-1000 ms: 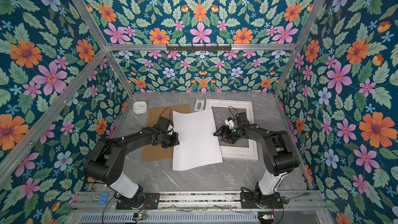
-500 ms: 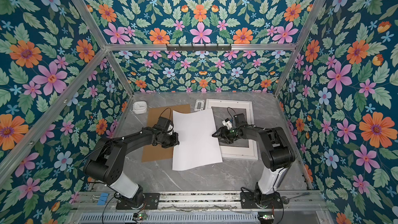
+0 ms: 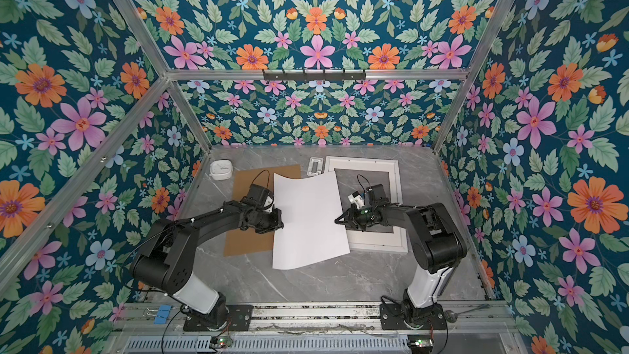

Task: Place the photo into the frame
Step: 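Lift the photo's edges with both grippers and carry it over the picture frame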

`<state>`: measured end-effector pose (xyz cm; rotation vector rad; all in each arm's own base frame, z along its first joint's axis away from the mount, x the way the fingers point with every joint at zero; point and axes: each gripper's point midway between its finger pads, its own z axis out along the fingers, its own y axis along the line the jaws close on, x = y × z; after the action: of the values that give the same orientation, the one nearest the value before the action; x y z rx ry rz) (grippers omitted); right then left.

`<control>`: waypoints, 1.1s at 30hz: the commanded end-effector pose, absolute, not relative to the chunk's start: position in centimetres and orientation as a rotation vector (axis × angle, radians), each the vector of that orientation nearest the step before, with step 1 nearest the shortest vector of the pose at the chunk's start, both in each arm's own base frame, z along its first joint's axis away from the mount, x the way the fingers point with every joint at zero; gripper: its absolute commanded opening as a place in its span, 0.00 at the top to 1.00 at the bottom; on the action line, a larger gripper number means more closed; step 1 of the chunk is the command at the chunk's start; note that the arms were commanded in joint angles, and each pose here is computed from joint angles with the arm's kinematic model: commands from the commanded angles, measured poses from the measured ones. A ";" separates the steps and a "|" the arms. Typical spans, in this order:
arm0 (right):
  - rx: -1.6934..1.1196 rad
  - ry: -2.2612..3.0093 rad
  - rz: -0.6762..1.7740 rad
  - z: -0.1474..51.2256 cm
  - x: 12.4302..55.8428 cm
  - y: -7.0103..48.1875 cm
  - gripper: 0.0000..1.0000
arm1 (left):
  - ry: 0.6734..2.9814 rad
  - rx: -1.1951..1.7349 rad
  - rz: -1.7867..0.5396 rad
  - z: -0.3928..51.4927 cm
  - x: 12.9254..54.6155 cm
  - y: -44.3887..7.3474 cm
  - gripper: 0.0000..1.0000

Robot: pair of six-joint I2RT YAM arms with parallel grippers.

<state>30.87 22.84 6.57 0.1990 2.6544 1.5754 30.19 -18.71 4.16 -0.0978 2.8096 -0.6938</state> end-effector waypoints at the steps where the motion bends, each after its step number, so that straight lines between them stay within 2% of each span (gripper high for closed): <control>1: 0.205 2.635 1.569 7.2 31.0 22.8 0.98 | 2.797 -0.097 -0.725 5.1 30.3 -19.1 0.98; 12: 0.245 2.603 1.469 12.6 30.4 21.5 1.00 | 2.729 -0.041 -0.932 10.0 31.7 -23.3 0.98; 21: 0.368 2.605 1.414 13.6 30.0 17.4 1.00 | 2.626 -0.015 -1.127 13.4 34.8 -27.3 0.98; 33: 0.553 2.550 1.410 15.2 29.9 11.7 1.00 | 2.579 -0.009 -1.283 13.9 37.2 -32.6 0.98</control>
<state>30.64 12.30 15.13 0.5437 2.5328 1.3819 36.31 -31.43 12.84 0.0070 2.6302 -1.2100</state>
